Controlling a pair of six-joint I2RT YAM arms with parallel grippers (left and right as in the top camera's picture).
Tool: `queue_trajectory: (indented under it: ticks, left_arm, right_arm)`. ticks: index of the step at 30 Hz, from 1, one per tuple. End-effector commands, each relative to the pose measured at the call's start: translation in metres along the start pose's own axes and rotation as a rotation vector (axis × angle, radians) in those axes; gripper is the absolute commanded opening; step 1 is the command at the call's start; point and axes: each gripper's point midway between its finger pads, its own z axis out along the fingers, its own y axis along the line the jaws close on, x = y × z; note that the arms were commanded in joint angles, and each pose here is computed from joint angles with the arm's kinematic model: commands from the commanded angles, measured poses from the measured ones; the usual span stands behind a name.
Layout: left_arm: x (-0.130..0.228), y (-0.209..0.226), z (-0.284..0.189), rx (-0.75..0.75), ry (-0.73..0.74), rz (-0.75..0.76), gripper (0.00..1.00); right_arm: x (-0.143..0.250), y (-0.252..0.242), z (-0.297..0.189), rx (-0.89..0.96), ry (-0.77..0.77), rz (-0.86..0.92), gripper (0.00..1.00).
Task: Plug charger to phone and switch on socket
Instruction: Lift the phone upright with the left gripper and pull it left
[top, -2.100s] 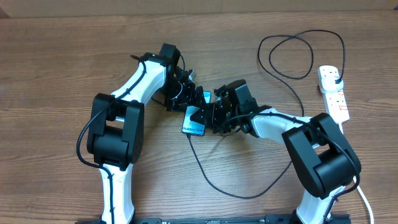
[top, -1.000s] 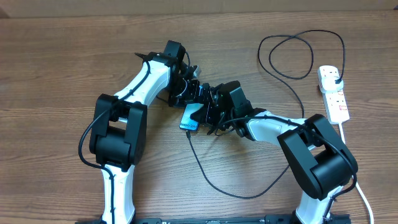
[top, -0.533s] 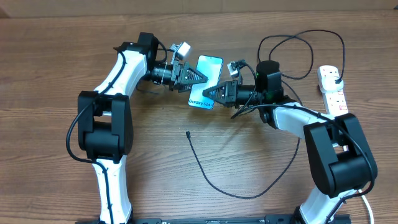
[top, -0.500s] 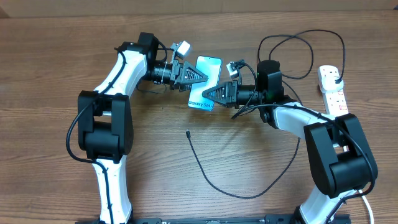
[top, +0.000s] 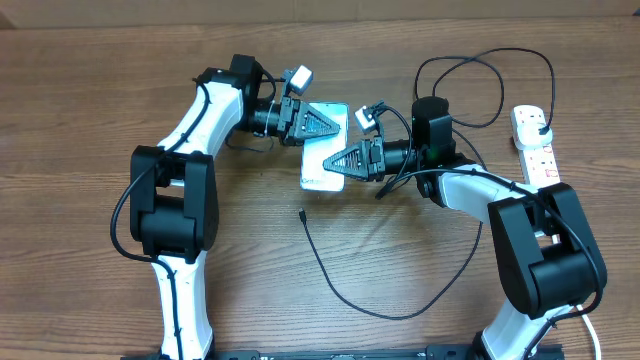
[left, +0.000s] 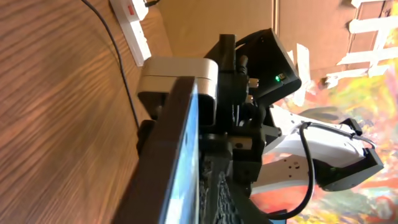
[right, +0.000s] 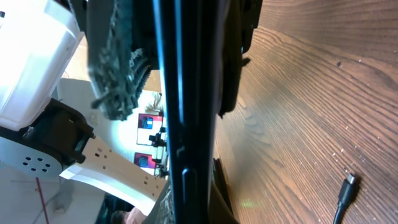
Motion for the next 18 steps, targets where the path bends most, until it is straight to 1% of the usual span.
queue_trajectory:
  ticks: [1,4,8,10,11,12,13,14,15,17,18]
  left_arm:
    - [0.001,-0.015,0.015,0.052,0.024,0.047,0.24]
    - [0.004,-0.015,0.019,0.047,0.035,0.028,0.24]
    - [0.012,-0.001,0.019,-0.036,0.060,-0.009,0.21]
    - [0.014,-0.001,0.018,-0.040,0.063,-0.005,0.17]
    - [0.013,-0.001,0.018,-0.039,0.062,-0.004,0.12]
    - [0.013,-0.001,0.018,-0.040,0.061,0.005,0.04]
    - [0.011,0.000,0.017,-0.042,0.059,0.014,0.04]
    - [0.009,0.002,0.015,-0.052,0.055,0.030,0.04]
    - [0.007,0.006,0.012,-0.070,0.049,0.029,0.04]
    - [-0.001,0.038,-0.015,-0.251,0.015,-0.060,0.04]
    - [-0.005,0.046,-0.028,-0.292,-0.010,-0.085,0.04]
  right_arm:
    - [0.000,0.017,0.003,-0.026,0.024,-0.039,0.04]
    - [-0.001,0.017,0.003,-0.023,0.020,-0.039,0.04]
    - [-0.004,0.015,-0.001,-0.015,0.002,-0.038,0.04]
    - [-0.006,0.015,-0.003,-0.014,-0.003,-0.038,0.04]
    - [-0.006,0.014,-0.003,-0.014,-0.003,-0.037,0.06]
    - [-0.006,0.014,-0.003,-0.014,-0.003,-0.037,0.17]
    - [-0.006,0.014,-0.003,-0.014,-0.003,-0.037,0.25]
    - [-0.006,0.015,-0.003,-0.014,-0.003,-0.037,0.31]
    - [-0.007,0.014,-0.005,-0.013,-0.008,-0.036,0.35]
    - [-0.017,0.014,-0.015,-0.007,-0.038,-0.012,0.51]
    - [-0.021,0.017,-0.016,-0.008,-0.043,-0.013,0.54]
